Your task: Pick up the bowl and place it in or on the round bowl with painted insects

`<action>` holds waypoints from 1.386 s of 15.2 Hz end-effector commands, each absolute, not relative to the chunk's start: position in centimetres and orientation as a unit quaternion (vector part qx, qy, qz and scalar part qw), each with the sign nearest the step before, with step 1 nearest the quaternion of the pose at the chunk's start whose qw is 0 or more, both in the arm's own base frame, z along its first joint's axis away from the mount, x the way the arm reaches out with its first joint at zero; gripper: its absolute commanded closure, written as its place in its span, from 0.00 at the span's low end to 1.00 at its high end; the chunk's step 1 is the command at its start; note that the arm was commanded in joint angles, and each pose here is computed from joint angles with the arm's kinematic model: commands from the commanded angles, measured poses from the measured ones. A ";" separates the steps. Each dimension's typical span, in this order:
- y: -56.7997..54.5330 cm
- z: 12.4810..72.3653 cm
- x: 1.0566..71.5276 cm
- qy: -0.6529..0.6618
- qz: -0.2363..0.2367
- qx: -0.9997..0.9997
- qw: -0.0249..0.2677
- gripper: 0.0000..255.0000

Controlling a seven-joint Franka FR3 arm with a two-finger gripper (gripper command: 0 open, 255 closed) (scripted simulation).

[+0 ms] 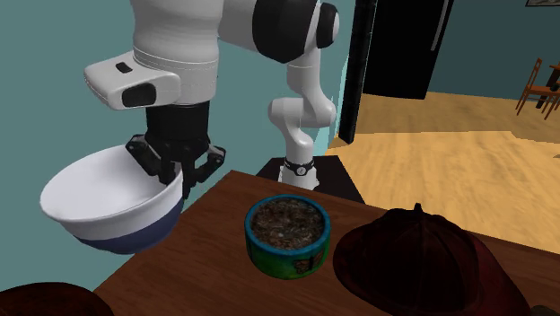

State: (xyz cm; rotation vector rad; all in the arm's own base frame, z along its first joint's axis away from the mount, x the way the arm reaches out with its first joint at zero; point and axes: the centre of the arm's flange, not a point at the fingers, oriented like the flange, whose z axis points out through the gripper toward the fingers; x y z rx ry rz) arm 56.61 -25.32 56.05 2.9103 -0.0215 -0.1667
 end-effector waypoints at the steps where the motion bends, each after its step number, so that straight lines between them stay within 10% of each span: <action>1: -25.3 56.8 56.6 -0.007 -0.057 0.992 0.113 1.00; 21: -0.1 59.6 49.3 -0.007 -0.057 0.992 0.113 1.00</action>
